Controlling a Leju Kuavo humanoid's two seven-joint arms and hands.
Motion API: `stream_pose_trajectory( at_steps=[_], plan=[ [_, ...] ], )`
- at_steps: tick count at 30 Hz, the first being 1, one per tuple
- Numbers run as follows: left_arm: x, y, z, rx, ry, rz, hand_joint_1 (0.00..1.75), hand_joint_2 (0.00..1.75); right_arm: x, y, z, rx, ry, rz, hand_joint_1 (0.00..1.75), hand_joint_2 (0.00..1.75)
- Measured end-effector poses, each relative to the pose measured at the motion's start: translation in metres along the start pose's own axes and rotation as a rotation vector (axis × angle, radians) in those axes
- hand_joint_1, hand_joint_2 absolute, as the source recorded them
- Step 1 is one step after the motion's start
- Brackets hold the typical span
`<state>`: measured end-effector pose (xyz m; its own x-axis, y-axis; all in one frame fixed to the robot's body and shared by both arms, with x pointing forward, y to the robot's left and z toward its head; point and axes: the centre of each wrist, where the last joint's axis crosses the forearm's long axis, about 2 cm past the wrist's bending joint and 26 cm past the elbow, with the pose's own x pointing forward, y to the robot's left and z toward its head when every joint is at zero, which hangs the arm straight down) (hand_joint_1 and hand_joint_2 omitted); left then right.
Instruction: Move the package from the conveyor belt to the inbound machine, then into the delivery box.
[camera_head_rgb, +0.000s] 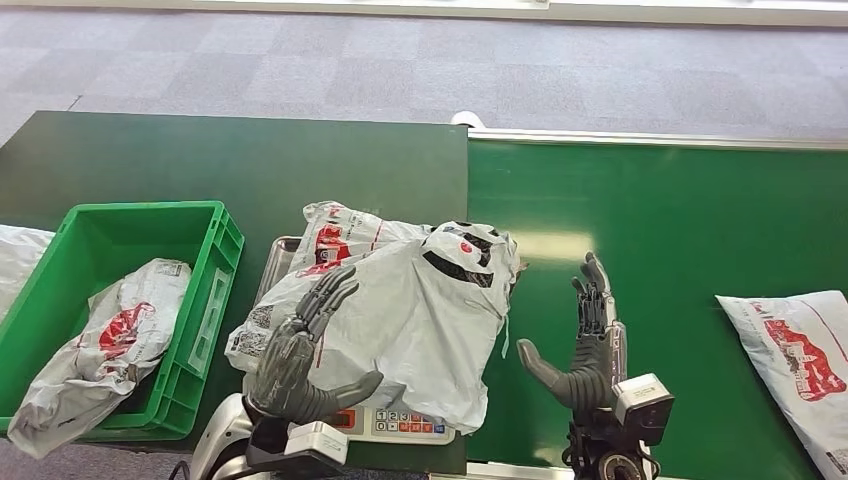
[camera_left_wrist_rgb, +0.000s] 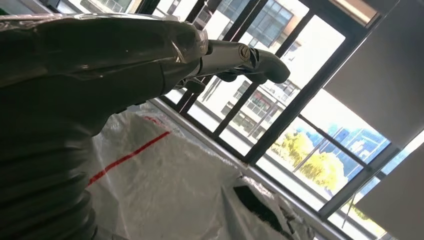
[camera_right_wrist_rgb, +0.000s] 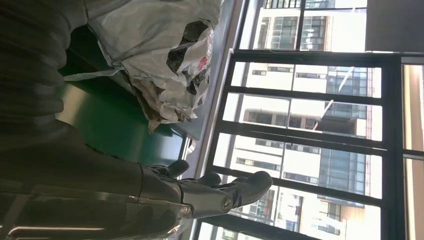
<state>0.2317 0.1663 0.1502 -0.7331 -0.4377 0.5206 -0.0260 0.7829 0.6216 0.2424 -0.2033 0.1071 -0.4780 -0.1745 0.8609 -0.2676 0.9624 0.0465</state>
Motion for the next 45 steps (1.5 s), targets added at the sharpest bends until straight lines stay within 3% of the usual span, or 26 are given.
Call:
stream_pose_trajectory(
  at_steps=[9, 19, 30, 31, 33, 35, 37, 39, 45],
  plan=[
    [-0.015, -0.019, 0.006, -0.164, 0.208, 0.011, 0.0, 1.75, 0.005, -0.003, 0.0, 0.006, -0.014, 0.011, 0.0, 1.75],
    [-0.027, -0.022, 0.008, -0.211, 0.307, -0.036, 0.0, 1.75, 0.008, -0.004, 0.002, -0.003, -0.017, 0.016, 0.0, 1.75],
    [-0.035, -0.027, 0.013, -0.292, 0.349, -0.026, 0.0, 1.75, 0.008, -0.003, 0.005, 0.0, -0.007, 0.011, 0.0, 1.75],
    [-0.035, -0.028, 0.013, -0.303, 0.353, -0.027, 0.07, 1.75, 0.008, -0.003, 0.005, 0.001, -0.006, 0.011, 0.0, 1.75],
    [-0.036, -0.029, 0.013, -0.328, 0.36, -0.028, 0.62, 1.75, 0.008, -0.003, 0.005, 0.001, -0.006, 0.012, 0.0, 1.75],
    [-0.037, -0.031, 0.014, -0.354, 0.366, -0.031, 1.3, 1.75, 0.008, -0.004, 0.006, 0.0, -0.005, 0.014, 0.0, 1.75],
    [-0.039, -0.033, 0.015, -0.376, 0.371, -0.039, 1.5, 1.75, 0.008, -0.004, 0.006, -0.002, -0.005, 0.014, 0.0, 1.75],
    [-0.041, -0.034, 0.015, -0.386, 0.372, -0.046, 1.5, 1.75, 0.008, -0.004, 0.006, -0.005, -0.006, 0.015, 0.0, 1.75],
    [-0.043, -0.036, 0.014, -0.4, 0.366, -0.055, 1.72, 1.75, 0.008, -0.006, 0.006, -0.009, -0.008, 0.017, 0.0, 1.75]
  ],
)
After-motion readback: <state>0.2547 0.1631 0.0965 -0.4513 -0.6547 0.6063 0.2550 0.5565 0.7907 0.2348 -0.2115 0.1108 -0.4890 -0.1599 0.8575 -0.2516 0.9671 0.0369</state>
